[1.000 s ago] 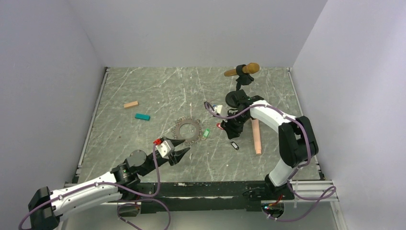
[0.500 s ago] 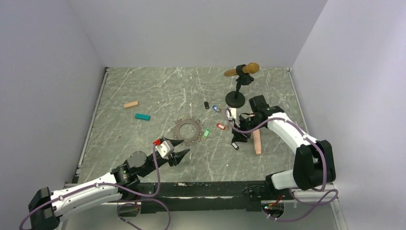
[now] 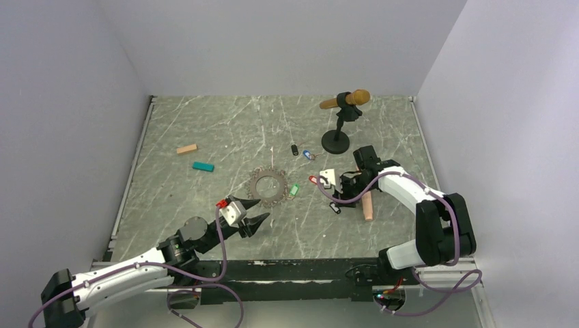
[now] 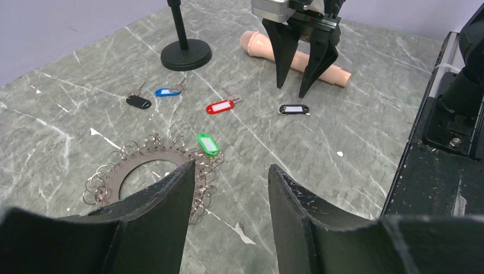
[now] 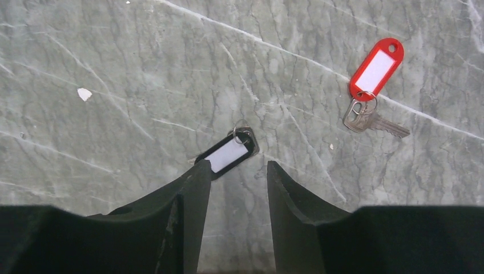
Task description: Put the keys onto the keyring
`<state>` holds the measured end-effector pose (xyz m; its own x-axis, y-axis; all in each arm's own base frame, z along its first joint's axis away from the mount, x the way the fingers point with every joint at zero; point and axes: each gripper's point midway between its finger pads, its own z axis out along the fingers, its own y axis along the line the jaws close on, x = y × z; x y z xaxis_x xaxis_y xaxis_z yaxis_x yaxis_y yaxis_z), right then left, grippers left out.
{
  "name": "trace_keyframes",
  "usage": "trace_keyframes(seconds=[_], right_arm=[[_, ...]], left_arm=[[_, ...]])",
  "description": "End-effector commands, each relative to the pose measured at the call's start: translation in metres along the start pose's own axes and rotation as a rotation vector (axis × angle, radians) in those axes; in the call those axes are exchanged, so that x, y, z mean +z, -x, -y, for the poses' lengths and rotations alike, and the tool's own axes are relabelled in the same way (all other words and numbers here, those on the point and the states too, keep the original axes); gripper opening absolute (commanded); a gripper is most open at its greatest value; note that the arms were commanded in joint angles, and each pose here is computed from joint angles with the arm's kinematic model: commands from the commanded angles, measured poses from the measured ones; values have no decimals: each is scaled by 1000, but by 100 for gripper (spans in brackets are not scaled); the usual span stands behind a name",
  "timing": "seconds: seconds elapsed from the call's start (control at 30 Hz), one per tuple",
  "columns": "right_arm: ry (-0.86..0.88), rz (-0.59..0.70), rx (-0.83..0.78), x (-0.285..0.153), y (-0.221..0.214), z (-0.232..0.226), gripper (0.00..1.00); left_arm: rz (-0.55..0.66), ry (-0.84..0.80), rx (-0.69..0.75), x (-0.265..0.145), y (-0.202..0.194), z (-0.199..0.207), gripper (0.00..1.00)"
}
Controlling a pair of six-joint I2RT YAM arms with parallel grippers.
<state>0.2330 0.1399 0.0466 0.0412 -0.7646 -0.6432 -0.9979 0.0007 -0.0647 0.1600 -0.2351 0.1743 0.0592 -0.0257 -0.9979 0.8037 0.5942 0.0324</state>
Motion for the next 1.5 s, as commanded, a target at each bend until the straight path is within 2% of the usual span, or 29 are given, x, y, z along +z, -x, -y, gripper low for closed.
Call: trace_keyframes(seconds=[0.0, 0.17, 0.3, 0.5, 1.47], right_arm=[[-14, 10, -70, 4, 1, 12, 42], [-3, 20, -86, 7, 2, 15, 32], [39, 12, -91, 14, 3, 11, 27], [50, -13, -104, 22, 5, 11, 26], [51, -34, -73, 27, 5, 16, 11]], left_arm=[[35, 16, -12, 1, 8, -3, 55], [37, 14, -12, 1, 7, -2, 55], [38, 15, -11, 1, 6, -3, 55], [43, 21, -47, 0, 5, -2, 55], [42, 17, -52, 0, 4, -2, 55]])
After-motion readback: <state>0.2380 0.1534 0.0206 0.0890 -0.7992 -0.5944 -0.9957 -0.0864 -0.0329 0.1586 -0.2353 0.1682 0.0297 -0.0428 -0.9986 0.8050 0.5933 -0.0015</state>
